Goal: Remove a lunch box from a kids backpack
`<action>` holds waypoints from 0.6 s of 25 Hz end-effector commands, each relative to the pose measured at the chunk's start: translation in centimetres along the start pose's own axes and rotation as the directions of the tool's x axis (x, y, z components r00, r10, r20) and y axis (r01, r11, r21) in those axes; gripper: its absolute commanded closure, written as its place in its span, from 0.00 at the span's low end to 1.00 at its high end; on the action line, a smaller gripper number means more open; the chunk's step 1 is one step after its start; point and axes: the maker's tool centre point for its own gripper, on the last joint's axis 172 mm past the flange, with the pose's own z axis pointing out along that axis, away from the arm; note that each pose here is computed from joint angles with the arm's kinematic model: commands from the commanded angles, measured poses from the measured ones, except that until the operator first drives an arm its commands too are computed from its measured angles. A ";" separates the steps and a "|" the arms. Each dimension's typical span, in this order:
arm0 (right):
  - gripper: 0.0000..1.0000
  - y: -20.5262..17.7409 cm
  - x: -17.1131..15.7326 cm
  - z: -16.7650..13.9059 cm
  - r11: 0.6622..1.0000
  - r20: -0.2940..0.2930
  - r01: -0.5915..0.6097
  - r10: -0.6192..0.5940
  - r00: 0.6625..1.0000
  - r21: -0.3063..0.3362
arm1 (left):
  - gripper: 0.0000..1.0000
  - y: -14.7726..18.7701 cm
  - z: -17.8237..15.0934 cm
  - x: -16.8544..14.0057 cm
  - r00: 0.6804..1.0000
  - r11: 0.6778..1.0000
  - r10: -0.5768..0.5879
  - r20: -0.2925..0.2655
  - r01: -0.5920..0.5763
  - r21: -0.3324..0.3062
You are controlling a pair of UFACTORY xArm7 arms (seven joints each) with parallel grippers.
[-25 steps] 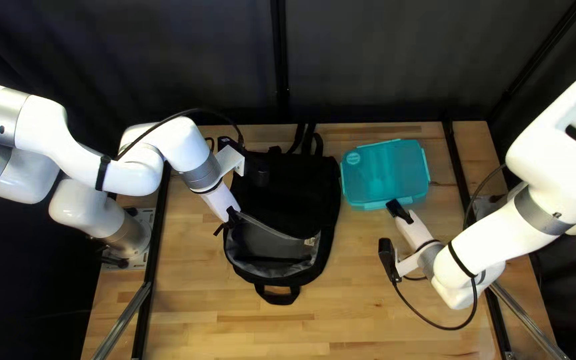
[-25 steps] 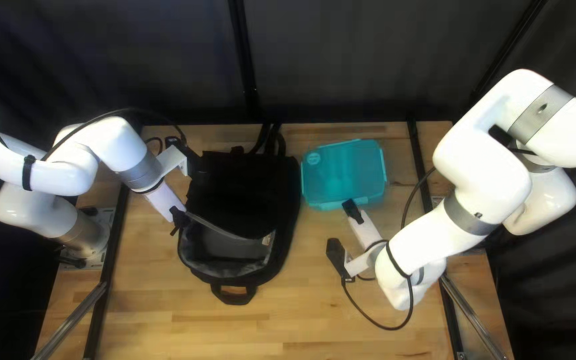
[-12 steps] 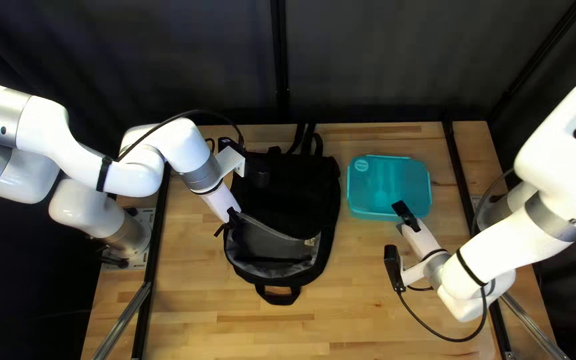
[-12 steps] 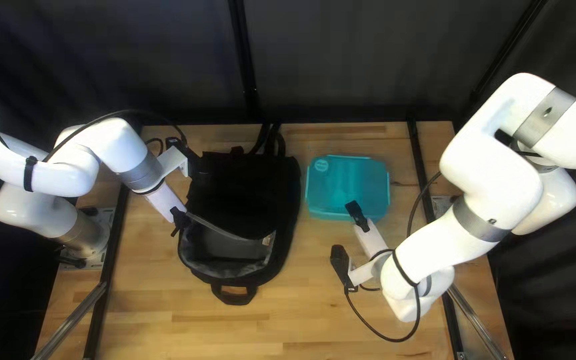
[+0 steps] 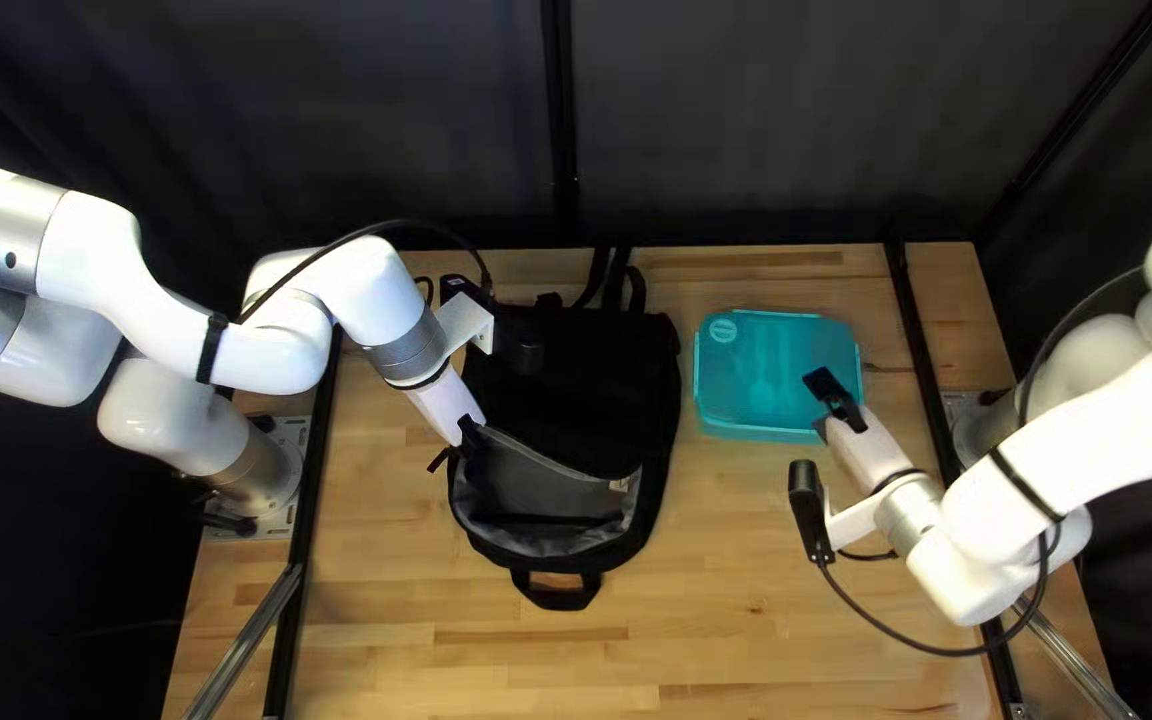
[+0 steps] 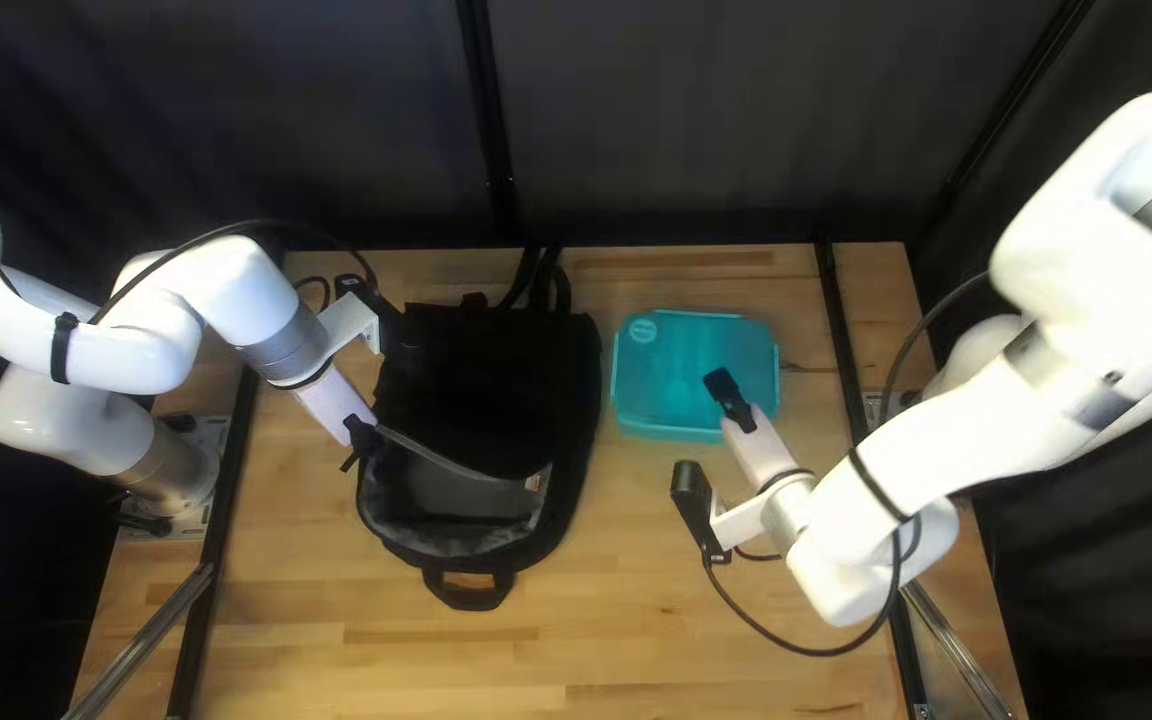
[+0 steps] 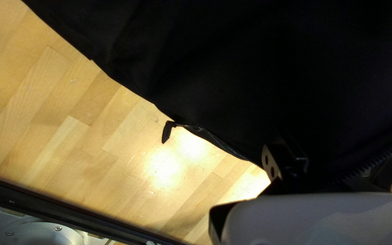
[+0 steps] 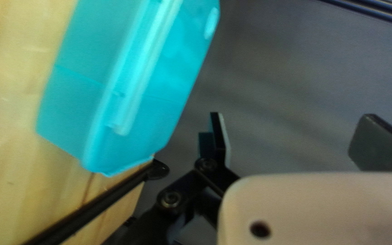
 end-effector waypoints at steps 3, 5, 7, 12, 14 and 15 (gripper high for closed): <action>0.00 1.7 -0.6 -0.1 1.000 0.011 0.000 0.000 1.000 0.014 | 0.00 1.4 -1.0 -1.3 1.000 1.000 0.006 -0.010 -0.006 0.003; 0.00 1.8 -0.4 -0.1 1.000 0.010 -0.002 0.002 1.000 0.016 | 0.00 2.1 -1.5 -1.9 1.000 1.000 0.012 -0.016 -0.012 0.008; 0.00 1.8 -0.2 -0.1 1.000 0.009 -0.003 0.003 1.000 0.020 | 0.00 2.6 -1.8 -2.5 1.000 1.000 0.019 -0.020 -0.018 0.014; 0.00 2.0 -1.0 0.2 0.999 0.018 -0.011 0.011 1.000 0.042 | 0.00 3.4 -2.5 -3.6 0.999 0.999 0.034 -0.028 -0.033 0.031; 0.00 2.6 -1.3 0.1 0.999 0.018 -0.014 0.013 1.000 0.049 | 0.00 3.6 -2.8 -3.7 0.999 0.999 0.037 -0.031 -0.036 0.036; 0.00 2.9 -1.4 0.1 0.998 0.018 -0.015 0.014 1.000 0.053 | 0.00 3.7 -2.9 -3.7 0.999 0.999 0.038 -0.032 -0.037 0.038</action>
